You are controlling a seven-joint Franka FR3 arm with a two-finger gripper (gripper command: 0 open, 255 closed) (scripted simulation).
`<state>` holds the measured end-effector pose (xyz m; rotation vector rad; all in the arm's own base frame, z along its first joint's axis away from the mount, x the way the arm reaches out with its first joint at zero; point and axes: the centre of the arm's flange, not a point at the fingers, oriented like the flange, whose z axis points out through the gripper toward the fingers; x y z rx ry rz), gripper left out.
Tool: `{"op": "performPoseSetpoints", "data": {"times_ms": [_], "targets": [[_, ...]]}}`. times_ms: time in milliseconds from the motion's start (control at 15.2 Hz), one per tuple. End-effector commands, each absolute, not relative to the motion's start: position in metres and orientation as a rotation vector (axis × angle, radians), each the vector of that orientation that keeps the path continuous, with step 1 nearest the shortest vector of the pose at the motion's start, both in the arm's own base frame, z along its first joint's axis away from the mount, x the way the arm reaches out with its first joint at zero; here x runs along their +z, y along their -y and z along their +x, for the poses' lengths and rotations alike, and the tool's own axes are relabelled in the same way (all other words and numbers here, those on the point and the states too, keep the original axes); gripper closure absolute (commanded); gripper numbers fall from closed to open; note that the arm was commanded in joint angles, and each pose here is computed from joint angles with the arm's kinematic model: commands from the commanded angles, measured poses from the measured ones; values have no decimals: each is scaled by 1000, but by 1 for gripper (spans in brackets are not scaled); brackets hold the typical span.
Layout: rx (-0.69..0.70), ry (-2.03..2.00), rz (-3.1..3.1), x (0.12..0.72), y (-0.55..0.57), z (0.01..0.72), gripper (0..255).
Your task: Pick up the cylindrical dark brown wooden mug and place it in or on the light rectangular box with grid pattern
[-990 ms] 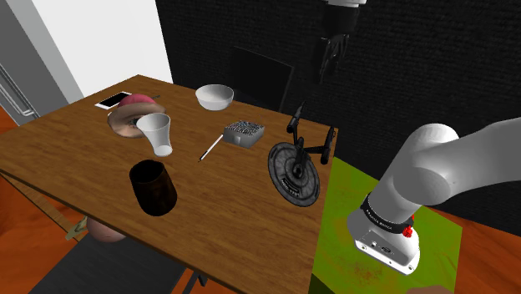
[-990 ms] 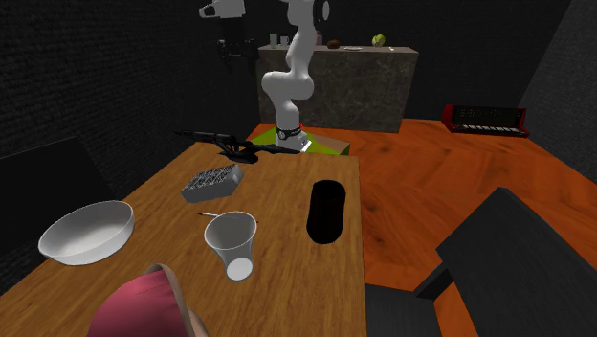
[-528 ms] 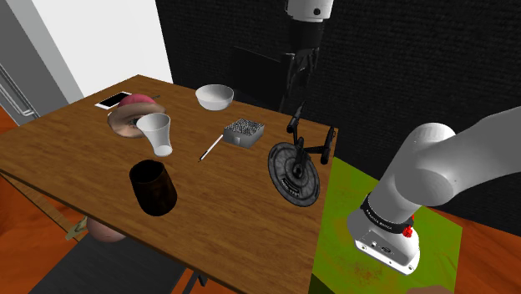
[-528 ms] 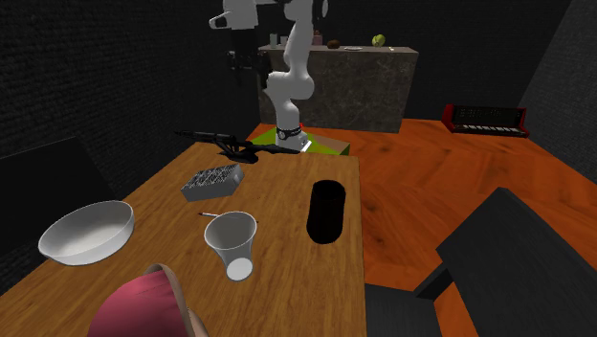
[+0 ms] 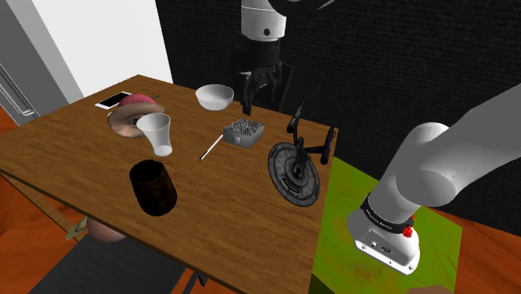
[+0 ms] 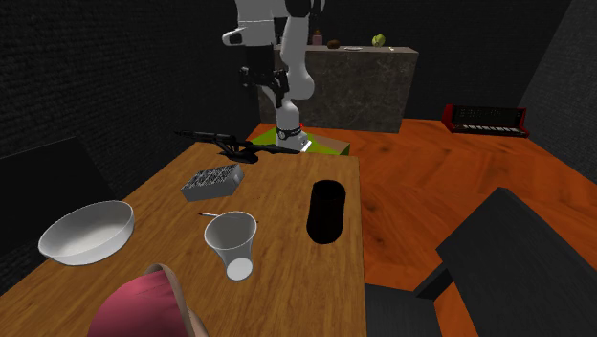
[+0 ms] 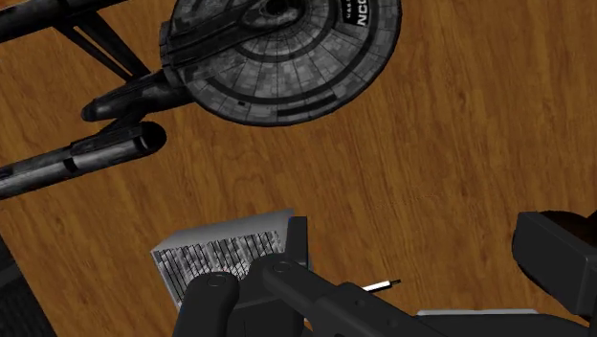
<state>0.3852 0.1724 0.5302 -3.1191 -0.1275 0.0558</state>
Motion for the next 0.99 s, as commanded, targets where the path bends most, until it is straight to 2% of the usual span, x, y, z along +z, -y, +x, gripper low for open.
{"op": "performPoseSetpoints", "data": {"times_ms": [0,924], "targets": [[53,129,-3122,522,-198,395,0],[45,143,-3147,461,-358,471,0]]}}
